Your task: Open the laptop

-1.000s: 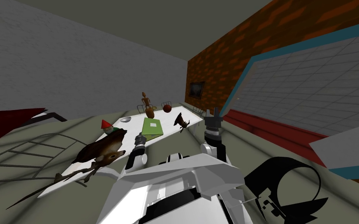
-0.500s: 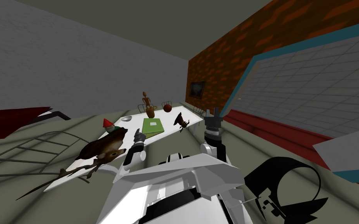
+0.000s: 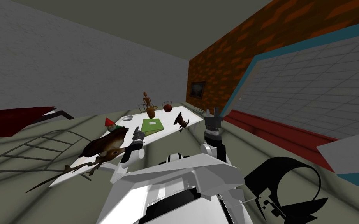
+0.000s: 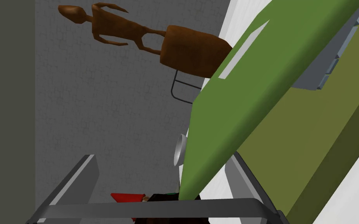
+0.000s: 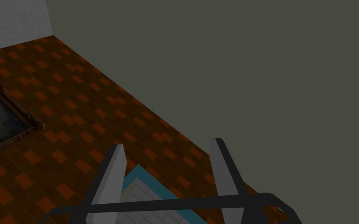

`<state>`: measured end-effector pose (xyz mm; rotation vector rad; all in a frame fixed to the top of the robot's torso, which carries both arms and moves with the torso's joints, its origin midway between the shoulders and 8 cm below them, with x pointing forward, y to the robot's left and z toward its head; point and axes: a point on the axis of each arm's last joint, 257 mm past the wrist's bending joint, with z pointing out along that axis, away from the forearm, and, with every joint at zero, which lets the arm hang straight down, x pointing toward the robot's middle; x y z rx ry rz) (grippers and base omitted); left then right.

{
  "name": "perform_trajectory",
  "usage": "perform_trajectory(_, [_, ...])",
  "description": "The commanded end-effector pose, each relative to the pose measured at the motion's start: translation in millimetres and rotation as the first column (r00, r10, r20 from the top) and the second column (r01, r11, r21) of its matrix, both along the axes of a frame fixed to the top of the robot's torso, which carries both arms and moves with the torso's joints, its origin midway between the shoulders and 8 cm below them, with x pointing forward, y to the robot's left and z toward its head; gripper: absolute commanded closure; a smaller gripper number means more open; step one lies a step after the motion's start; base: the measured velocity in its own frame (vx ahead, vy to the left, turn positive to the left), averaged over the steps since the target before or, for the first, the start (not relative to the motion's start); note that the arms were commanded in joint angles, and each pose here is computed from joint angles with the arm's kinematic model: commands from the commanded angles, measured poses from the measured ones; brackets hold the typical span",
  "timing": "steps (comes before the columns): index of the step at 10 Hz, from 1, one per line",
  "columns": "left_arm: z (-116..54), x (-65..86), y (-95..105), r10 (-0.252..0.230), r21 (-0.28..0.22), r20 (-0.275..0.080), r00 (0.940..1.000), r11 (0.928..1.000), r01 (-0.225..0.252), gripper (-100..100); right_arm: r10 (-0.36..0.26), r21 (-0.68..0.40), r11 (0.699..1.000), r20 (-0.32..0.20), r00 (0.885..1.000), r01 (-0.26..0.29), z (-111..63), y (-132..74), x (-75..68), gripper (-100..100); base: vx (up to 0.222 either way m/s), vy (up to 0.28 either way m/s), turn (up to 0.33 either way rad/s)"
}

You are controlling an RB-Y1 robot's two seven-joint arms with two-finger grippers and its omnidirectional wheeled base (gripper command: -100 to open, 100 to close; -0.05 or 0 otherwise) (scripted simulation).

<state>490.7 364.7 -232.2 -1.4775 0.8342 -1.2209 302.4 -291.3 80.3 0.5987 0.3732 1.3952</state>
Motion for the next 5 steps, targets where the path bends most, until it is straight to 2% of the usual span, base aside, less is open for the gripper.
perform_trajectory(1, [-1.7,-0.5,0.0,0.0,-0.001,-0.004,1.0,1.0,0.0,0,0.0,0.0,1.0,0.0,1.0,0.0,0.0,0.0,0.0,0,0.0,0.0,0.0])
perform_trajectory(5, [-0.5,0.3,-1.2,-0.002,-0.002,-0.001,1.0,1.0,0.002,0,0.0,0.0,1.0,0.0,1.0,0.0,0.0,0.0,0.0,0,0.0,0.0,0.0])
